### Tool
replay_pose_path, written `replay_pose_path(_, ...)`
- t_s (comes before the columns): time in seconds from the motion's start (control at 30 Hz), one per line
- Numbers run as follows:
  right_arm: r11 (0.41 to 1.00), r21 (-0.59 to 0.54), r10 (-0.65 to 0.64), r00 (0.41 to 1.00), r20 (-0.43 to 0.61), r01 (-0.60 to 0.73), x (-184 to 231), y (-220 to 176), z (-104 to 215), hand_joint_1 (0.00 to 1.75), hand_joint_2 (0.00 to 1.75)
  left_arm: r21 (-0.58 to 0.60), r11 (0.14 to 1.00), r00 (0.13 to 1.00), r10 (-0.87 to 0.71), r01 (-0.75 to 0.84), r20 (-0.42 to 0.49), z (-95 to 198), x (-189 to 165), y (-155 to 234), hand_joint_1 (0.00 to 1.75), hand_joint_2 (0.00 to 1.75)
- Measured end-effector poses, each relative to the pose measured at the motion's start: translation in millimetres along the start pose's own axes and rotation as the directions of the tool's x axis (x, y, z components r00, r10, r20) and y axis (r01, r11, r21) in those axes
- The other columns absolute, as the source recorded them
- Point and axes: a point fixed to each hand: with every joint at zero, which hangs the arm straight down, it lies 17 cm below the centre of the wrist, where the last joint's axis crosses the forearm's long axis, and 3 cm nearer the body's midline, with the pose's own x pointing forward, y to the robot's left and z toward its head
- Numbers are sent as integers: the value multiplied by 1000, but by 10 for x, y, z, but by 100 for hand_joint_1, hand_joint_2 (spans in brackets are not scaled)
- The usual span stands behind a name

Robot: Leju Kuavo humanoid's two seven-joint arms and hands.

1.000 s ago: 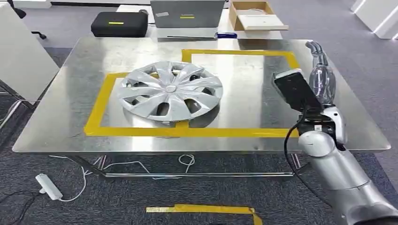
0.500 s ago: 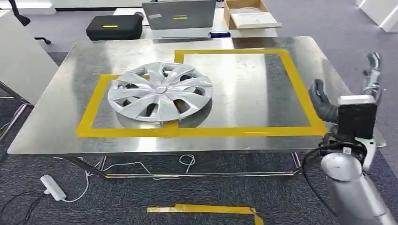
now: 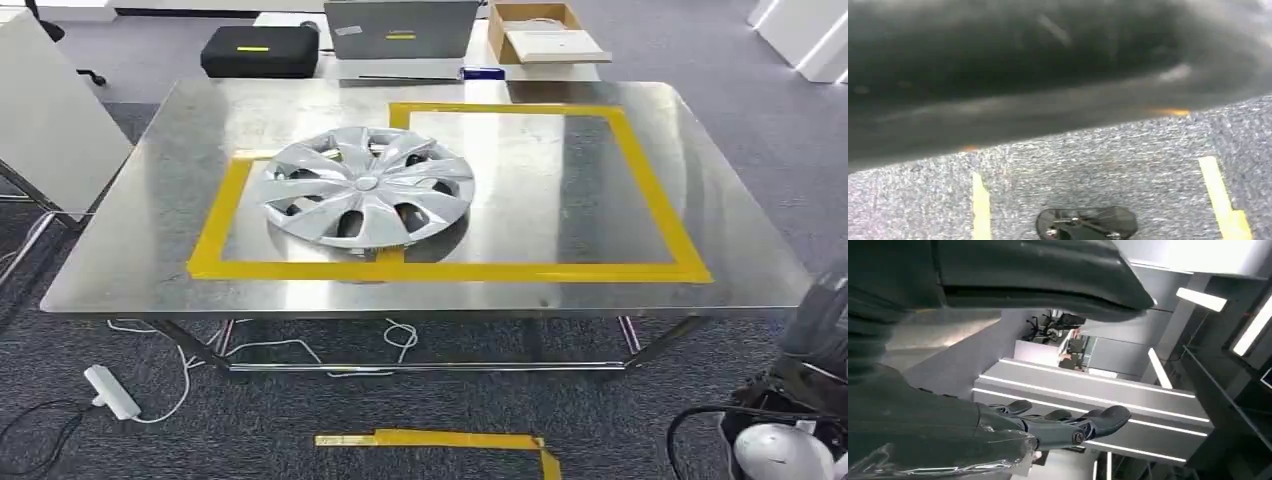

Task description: Take the parts from the cabinet and place them on the table.

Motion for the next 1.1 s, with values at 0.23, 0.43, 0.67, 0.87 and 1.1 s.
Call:
replay_pose_path(0.23,1000,-29,-12,999,-34,11,12,-84,105,0,0,20,1000,1000,10,-10,-6,2,8,63,0,0)
replay_pose_path(0.43,998,-57,1,989,-147,-9,-175,-230,339,0,0,32,999,1000,4,-3,-22,44,-71,132,0,0)
replay_pose_path(0.67,994,-77,43,918,-393,-80,-729,-542,873,0,0,53,999,999,5,-3,-37,90,-92,209,0,0)
replay_pose_path(0.87,989,11,122,780,-614,-146,-1304,-644,1510,0,0,56,998,999,2,0,-37,111,-67,216,0,0)
replay_pose_path(1.1,957,214,276,391,-878,-197,-1972,-856,3108,0,0,48,999,999,2,0,-44,139,-52,216,0,0)
